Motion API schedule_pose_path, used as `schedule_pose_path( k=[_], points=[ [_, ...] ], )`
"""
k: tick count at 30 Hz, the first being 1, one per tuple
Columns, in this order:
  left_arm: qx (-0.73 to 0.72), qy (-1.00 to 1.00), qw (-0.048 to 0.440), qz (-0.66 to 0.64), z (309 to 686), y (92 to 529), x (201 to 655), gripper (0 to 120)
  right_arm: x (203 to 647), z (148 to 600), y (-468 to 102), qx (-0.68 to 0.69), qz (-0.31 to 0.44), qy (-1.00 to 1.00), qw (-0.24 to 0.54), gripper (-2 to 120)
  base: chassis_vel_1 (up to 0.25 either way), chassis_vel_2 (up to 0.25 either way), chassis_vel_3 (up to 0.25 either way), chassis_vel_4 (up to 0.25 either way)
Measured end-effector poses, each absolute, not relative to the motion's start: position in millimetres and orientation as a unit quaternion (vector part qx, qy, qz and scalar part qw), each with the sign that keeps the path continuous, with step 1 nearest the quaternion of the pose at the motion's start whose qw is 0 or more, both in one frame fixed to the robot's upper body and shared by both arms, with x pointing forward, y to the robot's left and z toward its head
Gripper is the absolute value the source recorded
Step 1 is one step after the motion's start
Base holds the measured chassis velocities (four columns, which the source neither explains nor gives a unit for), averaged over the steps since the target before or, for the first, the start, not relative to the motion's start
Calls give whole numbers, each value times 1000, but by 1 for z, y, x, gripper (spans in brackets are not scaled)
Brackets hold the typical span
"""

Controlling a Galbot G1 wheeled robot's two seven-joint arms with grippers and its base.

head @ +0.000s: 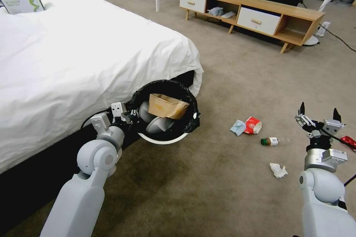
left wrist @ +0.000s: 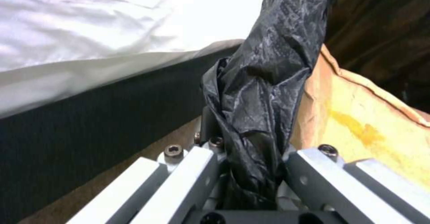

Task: Pick up the trash bin and place the garbage on the floor into it.

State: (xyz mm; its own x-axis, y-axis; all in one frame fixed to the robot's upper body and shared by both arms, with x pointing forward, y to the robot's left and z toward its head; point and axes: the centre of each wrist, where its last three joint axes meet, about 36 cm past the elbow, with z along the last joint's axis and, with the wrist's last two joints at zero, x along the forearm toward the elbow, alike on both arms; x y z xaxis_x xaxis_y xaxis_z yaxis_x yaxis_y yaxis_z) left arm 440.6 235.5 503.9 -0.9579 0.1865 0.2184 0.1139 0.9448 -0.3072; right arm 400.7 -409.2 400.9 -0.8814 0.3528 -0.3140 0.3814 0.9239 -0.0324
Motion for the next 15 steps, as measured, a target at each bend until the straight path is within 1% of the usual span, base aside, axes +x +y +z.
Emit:
schedule_pose_path(
  k=[1, 15],
  points=[
    [-77, -978, 123, 147, 504, 235, 441, 2, 401, 401, -409, 189, -47, 969, 153, 100, -62, 82, 25, -44],
    [-79, -978, 122, 147, 505, 235, 439, 2, 401, 402, -405, 178, -44, 970, 162, 100, 0, 0, 0, 0]
  ],
)
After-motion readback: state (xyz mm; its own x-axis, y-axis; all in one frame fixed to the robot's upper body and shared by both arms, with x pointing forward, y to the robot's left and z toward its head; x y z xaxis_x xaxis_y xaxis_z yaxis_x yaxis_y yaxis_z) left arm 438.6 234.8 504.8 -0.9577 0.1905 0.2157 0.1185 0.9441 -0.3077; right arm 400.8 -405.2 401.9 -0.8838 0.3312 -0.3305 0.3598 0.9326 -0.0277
